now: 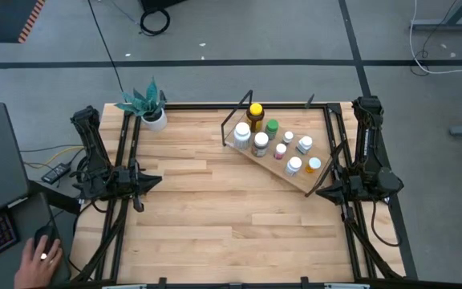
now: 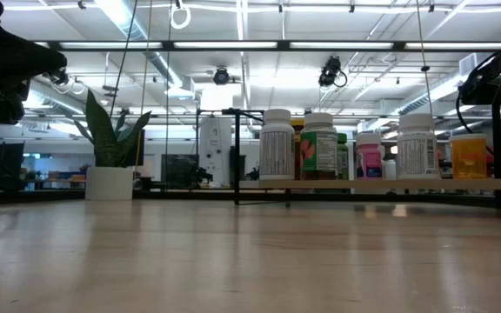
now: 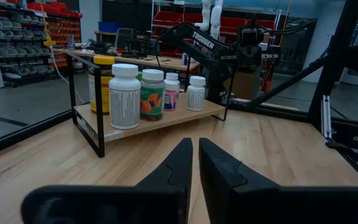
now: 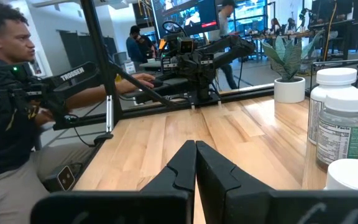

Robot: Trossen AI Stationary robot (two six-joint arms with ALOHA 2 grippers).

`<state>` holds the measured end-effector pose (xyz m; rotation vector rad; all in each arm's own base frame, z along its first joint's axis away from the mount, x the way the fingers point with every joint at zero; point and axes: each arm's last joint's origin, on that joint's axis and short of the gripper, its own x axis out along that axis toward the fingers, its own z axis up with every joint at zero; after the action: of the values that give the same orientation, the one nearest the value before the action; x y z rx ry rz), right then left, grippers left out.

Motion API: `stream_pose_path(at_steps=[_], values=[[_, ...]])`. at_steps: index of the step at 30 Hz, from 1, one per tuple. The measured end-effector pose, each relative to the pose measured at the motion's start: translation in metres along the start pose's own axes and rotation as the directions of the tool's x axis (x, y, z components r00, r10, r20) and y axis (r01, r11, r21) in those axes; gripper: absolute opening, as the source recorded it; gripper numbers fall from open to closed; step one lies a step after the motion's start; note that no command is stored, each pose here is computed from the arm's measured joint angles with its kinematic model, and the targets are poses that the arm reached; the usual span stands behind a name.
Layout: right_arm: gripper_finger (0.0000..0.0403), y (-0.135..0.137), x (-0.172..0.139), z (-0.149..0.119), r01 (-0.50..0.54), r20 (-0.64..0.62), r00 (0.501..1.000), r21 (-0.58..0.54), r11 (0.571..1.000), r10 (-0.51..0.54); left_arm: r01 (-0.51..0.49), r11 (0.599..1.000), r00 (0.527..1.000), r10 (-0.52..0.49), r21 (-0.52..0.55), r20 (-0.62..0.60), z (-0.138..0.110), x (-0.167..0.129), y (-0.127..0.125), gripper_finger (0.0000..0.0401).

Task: Pick and place medicine bottles onto shelf by color
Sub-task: Return to Home Position

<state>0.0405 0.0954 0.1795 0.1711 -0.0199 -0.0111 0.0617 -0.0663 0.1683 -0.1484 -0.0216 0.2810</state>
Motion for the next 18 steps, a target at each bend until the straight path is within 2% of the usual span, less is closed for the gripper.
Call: stream_pose_path(at_steps=[18], values=[[0.0018, 0.0000, 0.0000, -0.0001, 0.000, 0.000, 1.000, -0.001, 1.000, 0.000, 0.000, 1.000, 1.000, 0.000, 0.000, 0.000, 0.0000, 0.0000, 0.0000, 0.0030]])
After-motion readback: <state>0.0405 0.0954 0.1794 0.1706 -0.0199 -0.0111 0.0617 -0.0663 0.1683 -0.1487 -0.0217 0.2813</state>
